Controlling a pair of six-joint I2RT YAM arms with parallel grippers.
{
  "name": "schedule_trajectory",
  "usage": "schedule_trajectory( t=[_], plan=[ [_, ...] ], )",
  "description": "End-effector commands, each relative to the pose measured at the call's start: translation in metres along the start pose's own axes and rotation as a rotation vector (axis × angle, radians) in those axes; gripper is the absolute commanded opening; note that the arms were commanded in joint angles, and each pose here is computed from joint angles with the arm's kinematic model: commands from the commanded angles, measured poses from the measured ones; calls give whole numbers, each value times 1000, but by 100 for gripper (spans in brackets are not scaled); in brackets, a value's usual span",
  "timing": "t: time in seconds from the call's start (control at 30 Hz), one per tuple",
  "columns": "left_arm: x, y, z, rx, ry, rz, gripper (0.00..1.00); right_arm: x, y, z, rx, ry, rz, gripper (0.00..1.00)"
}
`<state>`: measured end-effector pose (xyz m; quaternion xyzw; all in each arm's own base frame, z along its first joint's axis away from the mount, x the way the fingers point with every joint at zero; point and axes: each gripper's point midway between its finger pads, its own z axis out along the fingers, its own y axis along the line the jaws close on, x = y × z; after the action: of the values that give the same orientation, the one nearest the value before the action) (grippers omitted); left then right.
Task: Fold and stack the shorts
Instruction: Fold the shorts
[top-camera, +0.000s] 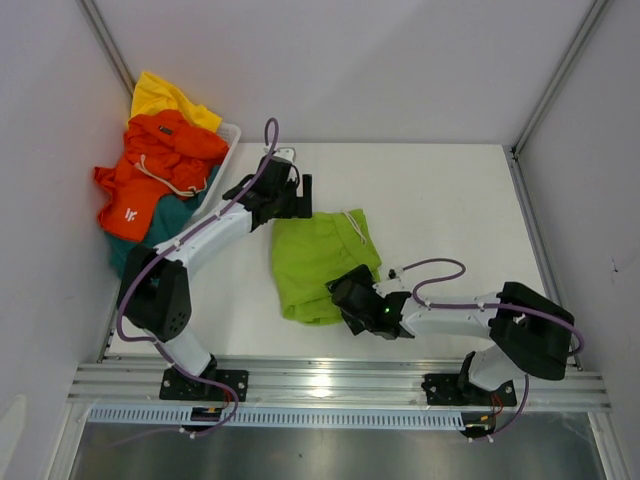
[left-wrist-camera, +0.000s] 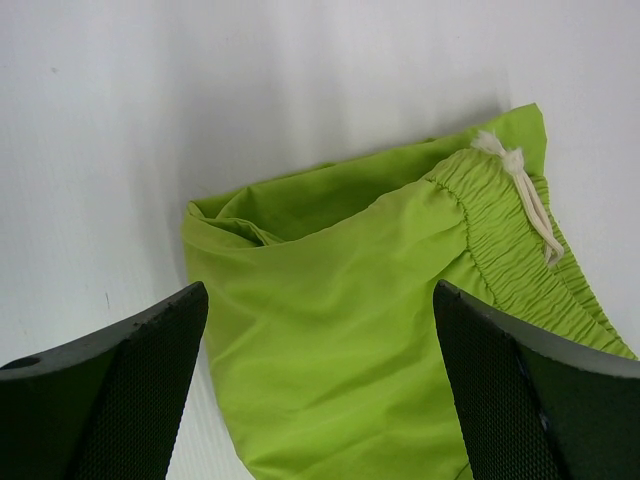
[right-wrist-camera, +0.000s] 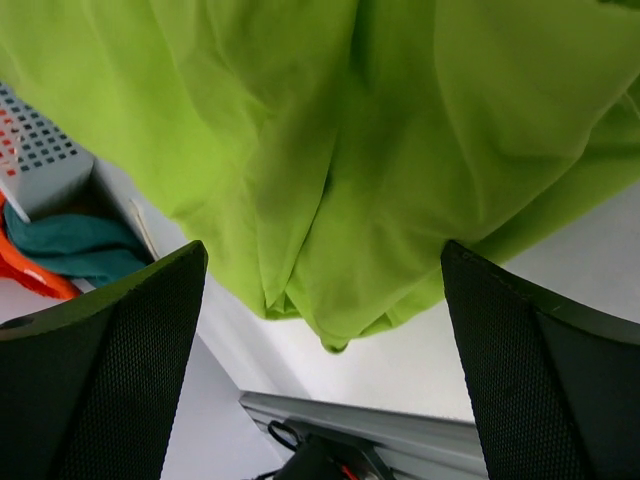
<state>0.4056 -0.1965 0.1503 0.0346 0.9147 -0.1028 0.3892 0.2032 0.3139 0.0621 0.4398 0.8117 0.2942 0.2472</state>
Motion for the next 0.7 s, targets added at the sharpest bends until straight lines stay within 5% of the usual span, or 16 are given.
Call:
schedule_trajectory(
  t=[0.0, 0.1, 0.27, 0.5, 0.6, 0.67],
  plan=[
    [-23, 1, -12, 6, -76, 5, 95, -4, 6, 16, -11, -33, 66, 100],
    [-23, 1, -12, 7, -78, 4, 95, 4, -3, 28, 15, -11, 87, 100],
    [-22, 3, -13, 5, -77, 5, 95, -9, -7, 43, 36, -41, 76, 85],
    [-19, 4, -6, -5, -61, 9, 95, -32, -16, 54, 99, 24, -21, 37],
    [-17, 4, -7, -4, -59, 9, 95, -55, -27, 56, 128, 55, -111, 1],
    [-18, 4, -10, 0, -63, 6, 95, -70, -30, 56, 142, 113, -244, 0]
  ],
)
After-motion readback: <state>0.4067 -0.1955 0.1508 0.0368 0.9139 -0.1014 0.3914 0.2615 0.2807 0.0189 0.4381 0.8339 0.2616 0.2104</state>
